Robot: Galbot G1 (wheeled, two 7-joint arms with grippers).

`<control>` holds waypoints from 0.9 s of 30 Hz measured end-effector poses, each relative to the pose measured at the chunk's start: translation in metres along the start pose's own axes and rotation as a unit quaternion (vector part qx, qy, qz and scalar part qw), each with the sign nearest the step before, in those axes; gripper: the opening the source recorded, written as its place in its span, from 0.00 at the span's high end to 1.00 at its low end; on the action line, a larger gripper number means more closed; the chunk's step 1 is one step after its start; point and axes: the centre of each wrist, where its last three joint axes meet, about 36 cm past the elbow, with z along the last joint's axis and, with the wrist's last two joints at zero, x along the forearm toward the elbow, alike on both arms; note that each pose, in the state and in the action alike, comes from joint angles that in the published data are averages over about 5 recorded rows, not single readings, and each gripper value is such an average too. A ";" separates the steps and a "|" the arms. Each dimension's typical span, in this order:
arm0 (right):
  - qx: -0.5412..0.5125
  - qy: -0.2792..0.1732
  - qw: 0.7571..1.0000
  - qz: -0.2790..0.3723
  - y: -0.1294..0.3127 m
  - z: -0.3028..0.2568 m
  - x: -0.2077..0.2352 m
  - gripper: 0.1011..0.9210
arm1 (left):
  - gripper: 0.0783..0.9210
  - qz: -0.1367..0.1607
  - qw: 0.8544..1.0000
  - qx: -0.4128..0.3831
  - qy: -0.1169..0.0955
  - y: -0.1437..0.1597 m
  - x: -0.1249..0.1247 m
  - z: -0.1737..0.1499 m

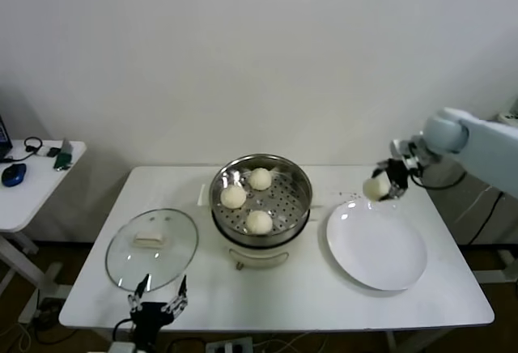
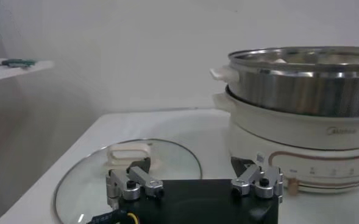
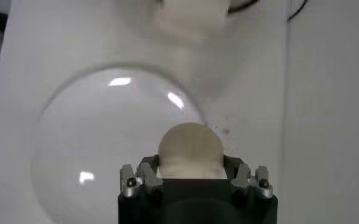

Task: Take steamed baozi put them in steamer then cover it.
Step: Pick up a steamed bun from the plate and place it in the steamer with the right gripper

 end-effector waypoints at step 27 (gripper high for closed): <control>0.101 -0.033 0.994 -0.034 -0.032 -0.215 -0.049 0.26 | 0.12 -0.006 1.000 0.002 -0.009 0.006 0.006 -0.010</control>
